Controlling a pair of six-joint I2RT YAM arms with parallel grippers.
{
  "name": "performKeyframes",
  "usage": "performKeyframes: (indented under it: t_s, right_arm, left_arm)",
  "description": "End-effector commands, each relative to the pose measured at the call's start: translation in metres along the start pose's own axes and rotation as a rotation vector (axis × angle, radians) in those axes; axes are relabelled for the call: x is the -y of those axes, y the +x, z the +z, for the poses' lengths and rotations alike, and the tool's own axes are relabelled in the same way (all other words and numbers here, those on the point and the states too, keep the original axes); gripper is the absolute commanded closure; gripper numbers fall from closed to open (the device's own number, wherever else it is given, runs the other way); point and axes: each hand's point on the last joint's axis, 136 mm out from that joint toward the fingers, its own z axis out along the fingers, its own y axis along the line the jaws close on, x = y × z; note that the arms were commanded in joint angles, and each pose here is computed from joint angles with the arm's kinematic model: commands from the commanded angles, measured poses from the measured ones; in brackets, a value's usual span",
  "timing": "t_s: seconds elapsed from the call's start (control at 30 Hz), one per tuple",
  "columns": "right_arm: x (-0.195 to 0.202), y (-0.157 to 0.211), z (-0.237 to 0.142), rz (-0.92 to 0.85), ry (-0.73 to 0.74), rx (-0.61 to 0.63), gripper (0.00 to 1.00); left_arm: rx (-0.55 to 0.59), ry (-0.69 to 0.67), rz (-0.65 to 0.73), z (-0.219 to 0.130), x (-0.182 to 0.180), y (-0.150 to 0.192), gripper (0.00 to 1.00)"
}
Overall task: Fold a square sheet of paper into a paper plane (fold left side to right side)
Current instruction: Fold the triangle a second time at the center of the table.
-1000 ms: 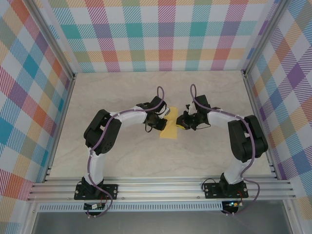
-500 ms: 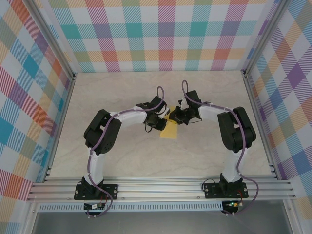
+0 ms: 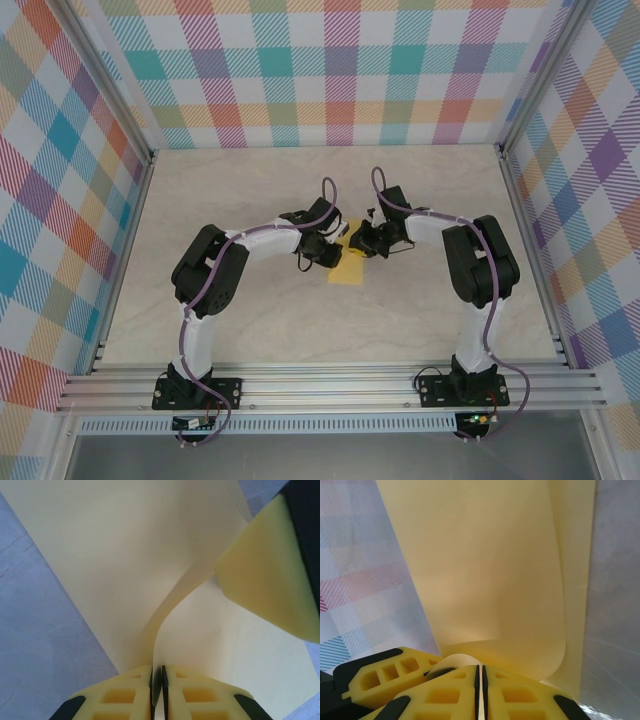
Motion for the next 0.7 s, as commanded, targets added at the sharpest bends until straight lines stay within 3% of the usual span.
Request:
performKeyframes:
  t_s: [0.0, 0.27, 0.67]
  right_arm:
    - [0.004, 0.001, 0.006, -0.014, 0.022, -0.016, 0.89]
    - [0.005, 0.001, 0.006, -0.017, 0.028, -0.016, 0.89]
    - [0.006, 0.001, 0.006, -0.014, 0.029, -0.015, 0.89]
  left_arm:
    - [0.0, 0.009, -0.004, -0.011, 0.0, 0.002, 0.84]
    - [0.031, -0.013, 0.003, -0.028, -0.001, -0.006, 0.76]
    - [0.1, -0.002, -0.02, -0.063, 0.004, -0.024, 0.53]
